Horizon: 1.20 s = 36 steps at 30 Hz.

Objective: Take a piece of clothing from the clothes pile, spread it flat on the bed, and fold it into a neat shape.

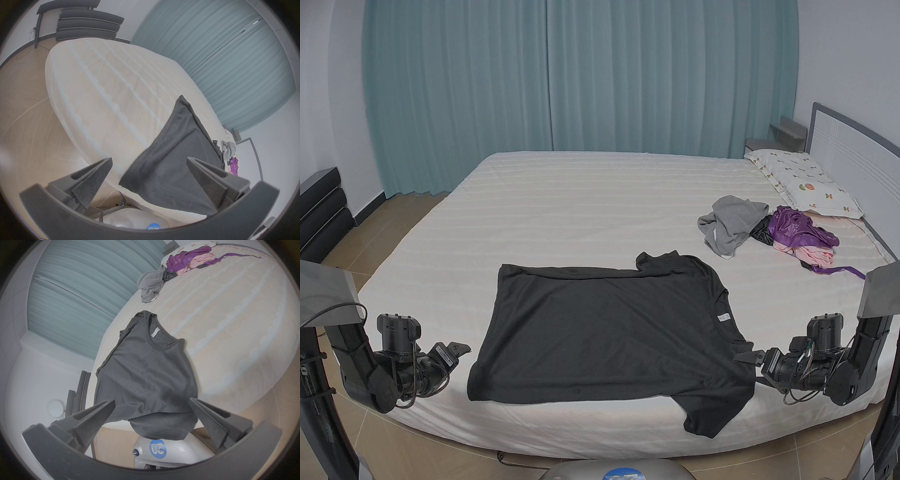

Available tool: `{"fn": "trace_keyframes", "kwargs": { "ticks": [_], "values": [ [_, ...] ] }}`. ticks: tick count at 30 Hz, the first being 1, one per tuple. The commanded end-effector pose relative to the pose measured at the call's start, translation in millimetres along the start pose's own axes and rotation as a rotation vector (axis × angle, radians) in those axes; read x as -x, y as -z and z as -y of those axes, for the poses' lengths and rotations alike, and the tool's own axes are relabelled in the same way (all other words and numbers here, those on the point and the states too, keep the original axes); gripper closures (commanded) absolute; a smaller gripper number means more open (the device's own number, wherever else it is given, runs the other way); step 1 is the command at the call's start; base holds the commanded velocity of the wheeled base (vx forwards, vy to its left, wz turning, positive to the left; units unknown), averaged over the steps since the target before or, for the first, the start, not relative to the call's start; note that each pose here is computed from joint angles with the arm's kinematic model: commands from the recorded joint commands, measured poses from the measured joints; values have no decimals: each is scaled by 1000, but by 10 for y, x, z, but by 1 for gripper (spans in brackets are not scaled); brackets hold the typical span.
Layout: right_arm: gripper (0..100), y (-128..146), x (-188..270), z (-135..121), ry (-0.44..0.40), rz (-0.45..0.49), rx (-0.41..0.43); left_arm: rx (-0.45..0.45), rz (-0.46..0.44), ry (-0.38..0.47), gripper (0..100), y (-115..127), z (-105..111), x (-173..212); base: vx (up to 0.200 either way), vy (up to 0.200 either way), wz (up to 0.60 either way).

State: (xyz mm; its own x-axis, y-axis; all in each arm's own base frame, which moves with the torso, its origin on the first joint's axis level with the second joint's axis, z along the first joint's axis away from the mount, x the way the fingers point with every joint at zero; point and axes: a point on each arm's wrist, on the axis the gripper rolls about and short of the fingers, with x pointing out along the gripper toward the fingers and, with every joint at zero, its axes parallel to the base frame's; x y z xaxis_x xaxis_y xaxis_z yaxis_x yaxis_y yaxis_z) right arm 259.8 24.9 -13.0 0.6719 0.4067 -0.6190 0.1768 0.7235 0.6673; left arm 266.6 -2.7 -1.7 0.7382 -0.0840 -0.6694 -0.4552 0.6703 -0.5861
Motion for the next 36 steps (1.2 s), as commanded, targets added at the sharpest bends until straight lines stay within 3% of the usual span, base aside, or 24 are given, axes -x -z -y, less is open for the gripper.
{"fn": "trace_keyframes", "kwargs": {
  "ticks": [1,7,19,36],
  "values": [
    [0,-25,-5,4,-2,9,-5,0,-2,-1,0,6,-1,-1,0,0,0],
    [0,-80,34,-51,-28,42,-12,21,4,8,0,4,26,12,0,0,0],
    [0,-126,83,-114,-58,79,-1,35,-10,25,0,55,85,7,200,0,0],
    [0,-106,67,-94,-50,68,-7,72,-21,18,0,87,80,5,0,-24,0]
  ]
}}
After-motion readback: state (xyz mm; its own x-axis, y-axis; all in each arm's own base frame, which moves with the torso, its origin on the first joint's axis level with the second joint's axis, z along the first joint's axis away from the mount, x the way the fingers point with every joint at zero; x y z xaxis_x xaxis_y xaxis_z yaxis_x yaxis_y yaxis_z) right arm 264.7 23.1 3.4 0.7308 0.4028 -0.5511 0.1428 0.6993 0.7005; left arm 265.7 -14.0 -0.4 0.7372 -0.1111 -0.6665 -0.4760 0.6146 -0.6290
